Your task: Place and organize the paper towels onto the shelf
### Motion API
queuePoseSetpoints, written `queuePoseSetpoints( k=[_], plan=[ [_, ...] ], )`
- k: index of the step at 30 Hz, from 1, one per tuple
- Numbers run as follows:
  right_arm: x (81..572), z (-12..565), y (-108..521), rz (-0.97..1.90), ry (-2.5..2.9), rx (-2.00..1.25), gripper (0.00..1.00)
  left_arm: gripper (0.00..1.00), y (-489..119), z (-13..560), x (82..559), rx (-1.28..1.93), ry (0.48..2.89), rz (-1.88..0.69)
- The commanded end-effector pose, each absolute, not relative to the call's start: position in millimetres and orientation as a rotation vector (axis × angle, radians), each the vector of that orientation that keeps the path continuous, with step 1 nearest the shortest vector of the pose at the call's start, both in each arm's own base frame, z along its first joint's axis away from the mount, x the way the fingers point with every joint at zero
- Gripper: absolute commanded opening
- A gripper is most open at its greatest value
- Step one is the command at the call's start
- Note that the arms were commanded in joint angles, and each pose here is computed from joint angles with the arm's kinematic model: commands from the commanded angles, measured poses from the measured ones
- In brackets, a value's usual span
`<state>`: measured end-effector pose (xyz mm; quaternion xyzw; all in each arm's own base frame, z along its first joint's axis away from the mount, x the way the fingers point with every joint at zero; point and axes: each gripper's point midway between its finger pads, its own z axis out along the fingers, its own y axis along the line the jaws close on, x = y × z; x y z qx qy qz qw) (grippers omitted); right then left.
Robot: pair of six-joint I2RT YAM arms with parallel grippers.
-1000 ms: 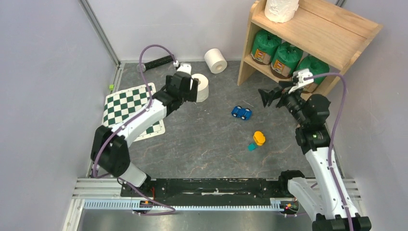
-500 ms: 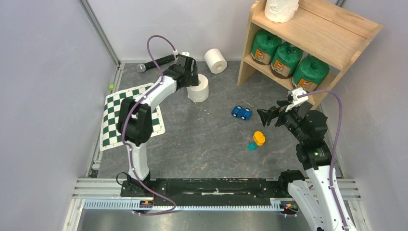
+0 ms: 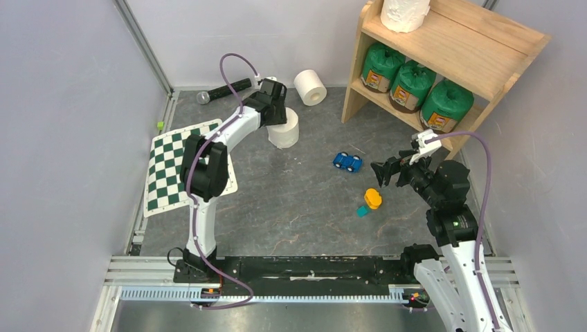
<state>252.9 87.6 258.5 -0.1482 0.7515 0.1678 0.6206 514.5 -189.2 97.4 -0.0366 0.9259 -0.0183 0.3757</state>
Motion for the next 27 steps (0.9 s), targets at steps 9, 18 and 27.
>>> queuePoseSetpoints(
  k=[9,18,27],
  plan=[
    [256,246,99,0.416,1.722,-0.436,0.94,0.35,-198,155,485,0.035,2.301,-0.147],
    [265,237,139,0.489,1.659,-0.574,0.93,0.30,-220,180,412,0.297,2.344,-0.232],
    [267,244,200,0.543,1.503,-0.768,0.98,0.26,-250,214,338,0.541,2.307,-0.415]
  ],
)
